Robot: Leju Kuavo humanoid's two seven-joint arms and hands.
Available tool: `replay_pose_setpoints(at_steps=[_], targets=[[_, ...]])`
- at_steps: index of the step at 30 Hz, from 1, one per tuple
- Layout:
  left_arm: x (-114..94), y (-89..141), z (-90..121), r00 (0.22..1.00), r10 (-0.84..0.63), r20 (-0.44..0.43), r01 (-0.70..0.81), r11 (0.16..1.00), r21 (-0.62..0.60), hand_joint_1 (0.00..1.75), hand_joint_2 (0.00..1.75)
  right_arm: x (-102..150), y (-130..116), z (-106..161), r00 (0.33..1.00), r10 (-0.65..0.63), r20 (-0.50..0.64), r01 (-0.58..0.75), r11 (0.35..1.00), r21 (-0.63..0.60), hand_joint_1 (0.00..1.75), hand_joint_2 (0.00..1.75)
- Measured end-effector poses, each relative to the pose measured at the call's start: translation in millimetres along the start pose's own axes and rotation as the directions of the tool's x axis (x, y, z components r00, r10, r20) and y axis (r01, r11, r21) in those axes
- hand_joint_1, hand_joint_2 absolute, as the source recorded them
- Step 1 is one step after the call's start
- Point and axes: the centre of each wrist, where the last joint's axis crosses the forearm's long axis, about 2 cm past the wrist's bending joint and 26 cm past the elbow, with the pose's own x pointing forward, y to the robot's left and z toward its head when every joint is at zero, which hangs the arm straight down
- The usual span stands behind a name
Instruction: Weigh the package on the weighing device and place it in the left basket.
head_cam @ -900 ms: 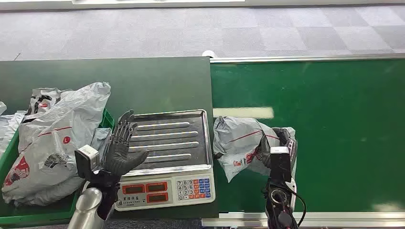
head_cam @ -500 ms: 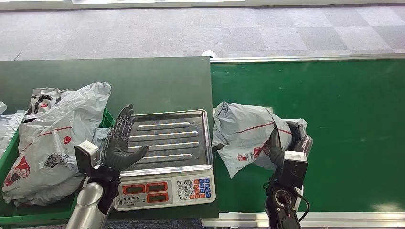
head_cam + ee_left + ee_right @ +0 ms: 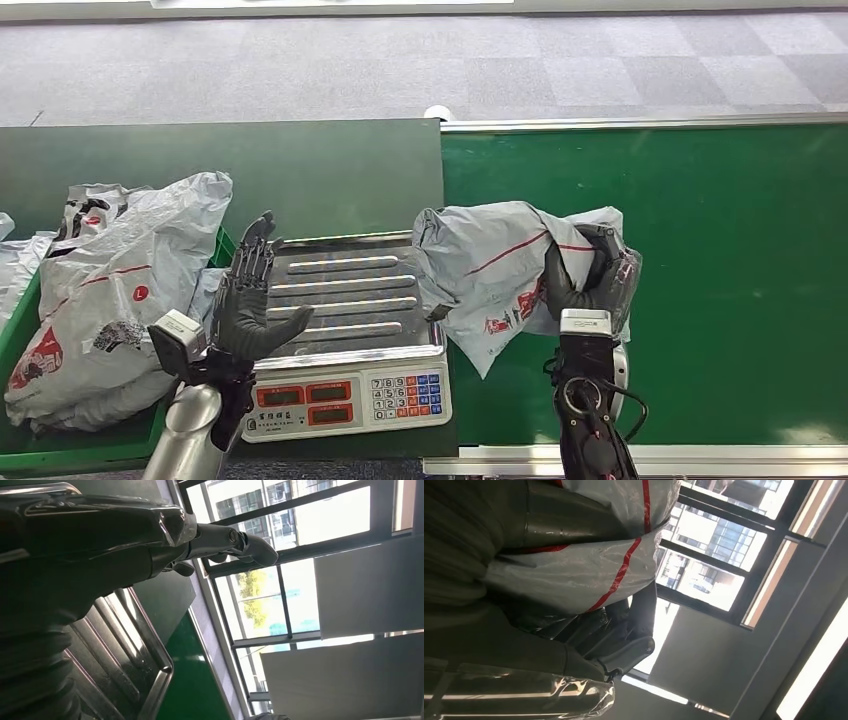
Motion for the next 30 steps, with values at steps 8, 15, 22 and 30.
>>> replay_pose_setpoints(at_steps=[8,15,22,30], targets=[[-4,-3,-1,1.000,0.007,0.003,-0.007,1.000,-0.007,0.00,1.75,-2,27,-36,0.993,0.037,0.116,-0.058,0.982,0.177,1.75,1.75],[-6,0,-2,1.000,0.006,0.003,-0.006,1.000,0.000,0.00,1.75,2,60,-45,0.993,-0.063,0.102,0.021,0.932,0.363,1.75,1.75],[-7,3,-1,1.000,0.006,0.010,-0.006,1.000,0.004,0.00,1.75,8,95,-36,0.989,-0.124,0.082,0.054,0.814,0.579,1.75,1.75],[-7,6,-2,1.000,0.005,0.016,-0.005,1.000,0.002,0.00,1.75,12,116,-20,0.989,-0.138,0.056,0.053,0.674,0.737,1.75,1.75]])
